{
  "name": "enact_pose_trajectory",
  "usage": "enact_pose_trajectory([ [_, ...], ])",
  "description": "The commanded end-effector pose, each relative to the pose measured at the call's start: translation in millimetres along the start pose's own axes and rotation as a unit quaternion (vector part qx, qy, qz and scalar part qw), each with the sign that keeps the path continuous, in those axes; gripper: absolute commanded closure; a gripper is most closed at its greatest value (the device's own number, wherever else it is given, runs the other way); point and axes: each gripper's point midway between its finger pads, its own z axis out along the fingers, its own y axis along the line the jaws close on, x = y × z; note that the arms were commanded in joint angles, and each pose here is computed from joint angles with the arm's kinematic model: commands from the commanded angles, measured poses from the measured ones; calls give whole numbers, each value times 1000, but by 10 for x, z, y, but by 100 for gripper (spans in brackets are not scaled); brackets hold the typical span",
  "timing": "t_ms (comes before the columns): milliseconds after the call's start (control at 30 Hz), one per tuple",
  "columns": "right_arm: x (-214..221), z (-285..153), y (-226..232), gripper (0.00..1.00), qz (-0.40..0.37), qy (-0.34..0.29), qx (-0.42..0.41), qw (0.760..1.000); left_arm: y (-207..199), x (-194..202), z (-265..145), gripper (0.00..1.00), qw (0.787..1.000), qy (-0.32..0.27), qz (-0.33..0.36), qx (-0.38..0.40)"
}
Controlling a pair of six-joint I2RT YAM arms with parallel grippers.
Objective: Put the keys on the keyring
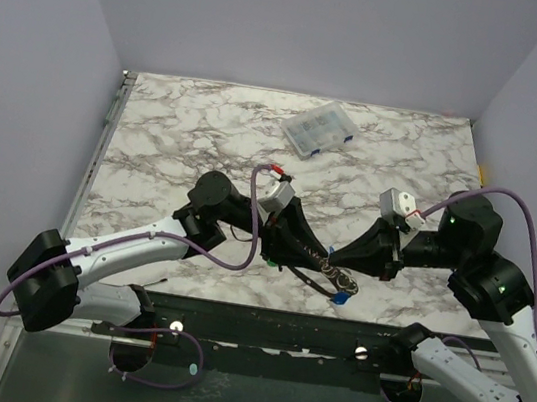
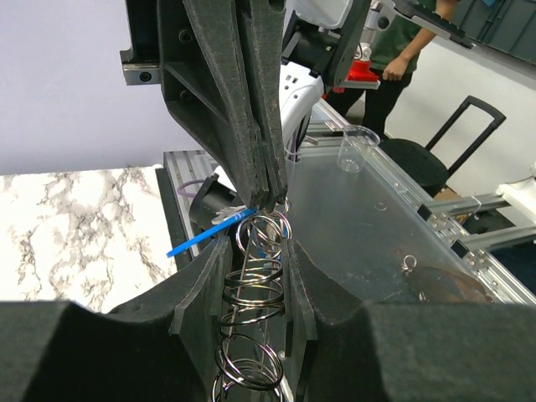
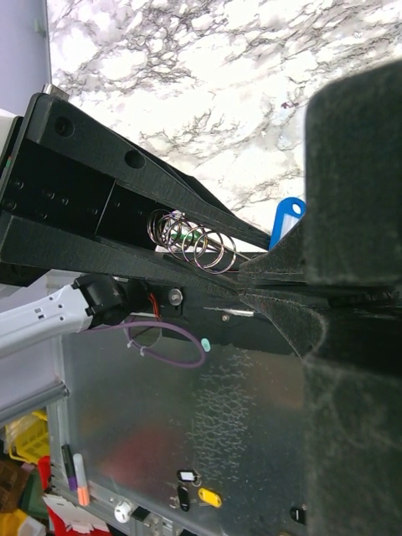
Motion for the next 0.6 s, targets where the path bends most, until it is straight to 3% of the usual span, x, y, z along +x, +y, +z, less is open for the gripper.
enact_pose_trajectory([
  [0, 75, 22, 10, 99, 13, 12, -5, 1000, -36, -164, 23, 100, 1000, -11, 17, 12],
  [567, 143, 79, -36, 99, 13, 26, -3, 1000, -51, -188, 21, 100, 1000, -12, 17, 14],
])
